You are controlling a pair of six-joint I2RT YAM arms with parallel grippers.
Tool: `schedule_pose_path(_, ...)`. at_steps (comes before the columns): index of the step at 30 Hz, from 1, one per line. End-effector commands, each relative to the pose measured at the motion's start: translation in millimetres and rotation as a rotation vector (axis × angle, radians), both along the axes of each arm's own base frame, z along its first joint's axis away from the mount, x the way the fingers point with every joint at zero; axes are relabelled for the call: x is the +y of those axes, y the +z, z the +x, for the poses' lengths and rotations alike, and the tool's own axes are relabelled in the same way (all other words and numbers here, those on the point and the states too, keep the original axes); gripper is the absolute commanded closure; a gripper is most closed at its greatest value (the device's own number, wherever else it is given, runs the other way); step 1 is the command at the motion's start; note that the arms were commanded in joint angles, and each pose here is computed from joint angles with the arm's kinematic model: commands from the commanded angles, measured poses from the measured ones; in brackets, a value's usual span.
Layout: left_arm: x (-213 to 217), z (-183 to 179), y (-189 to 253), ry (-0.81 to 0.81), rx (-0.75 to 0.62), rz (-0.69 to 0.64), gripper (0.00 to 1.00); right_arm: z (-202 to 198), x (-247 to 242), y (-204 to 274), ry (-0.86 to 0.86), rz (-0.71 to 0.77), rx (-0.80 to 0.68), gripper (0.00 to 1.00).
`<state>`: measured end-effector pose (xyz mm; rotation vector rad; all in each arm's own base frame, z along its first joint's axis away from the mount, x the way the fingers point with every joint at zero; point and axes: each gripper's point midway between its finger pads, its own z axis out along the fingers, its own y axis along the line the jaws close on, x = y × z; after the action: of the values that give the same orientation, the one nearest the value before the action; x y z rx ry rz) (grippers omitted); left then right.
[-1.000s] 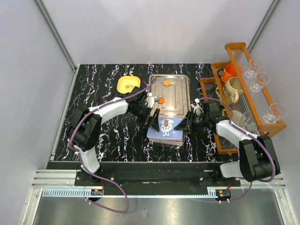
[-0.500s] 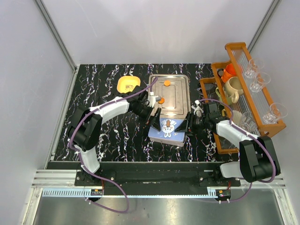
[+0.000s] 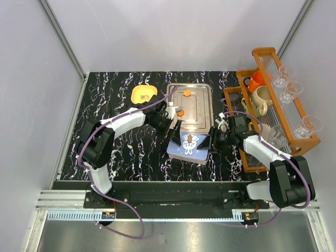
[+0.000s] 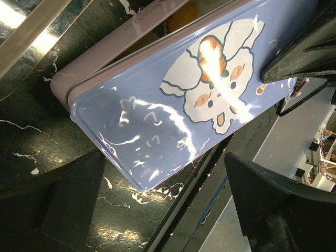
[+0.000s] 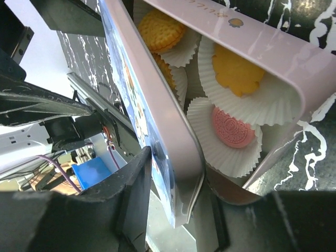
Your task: Pack the cookies
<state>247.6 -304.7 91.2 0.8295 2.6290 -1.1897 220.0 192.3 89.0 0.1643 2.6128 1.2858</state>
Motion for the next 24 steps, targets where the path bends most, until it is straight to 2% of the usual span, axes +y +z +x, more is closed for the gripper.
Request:
schedule_pose_path(1, -13.5, 8.0, 15.5, -0.014, -0.028, -0.057, 0.01, 8.8, -5.3, 12.6, -0.003, -0.020, -0.071, 0.57)
schedule_pose_path(24, -17.2, 8.8, 12.2, -0.019, -0.012, -0.060, 0.01, 10.0, -37.5, -4.6, -0.081, -0.172, -0.065, 0.55)
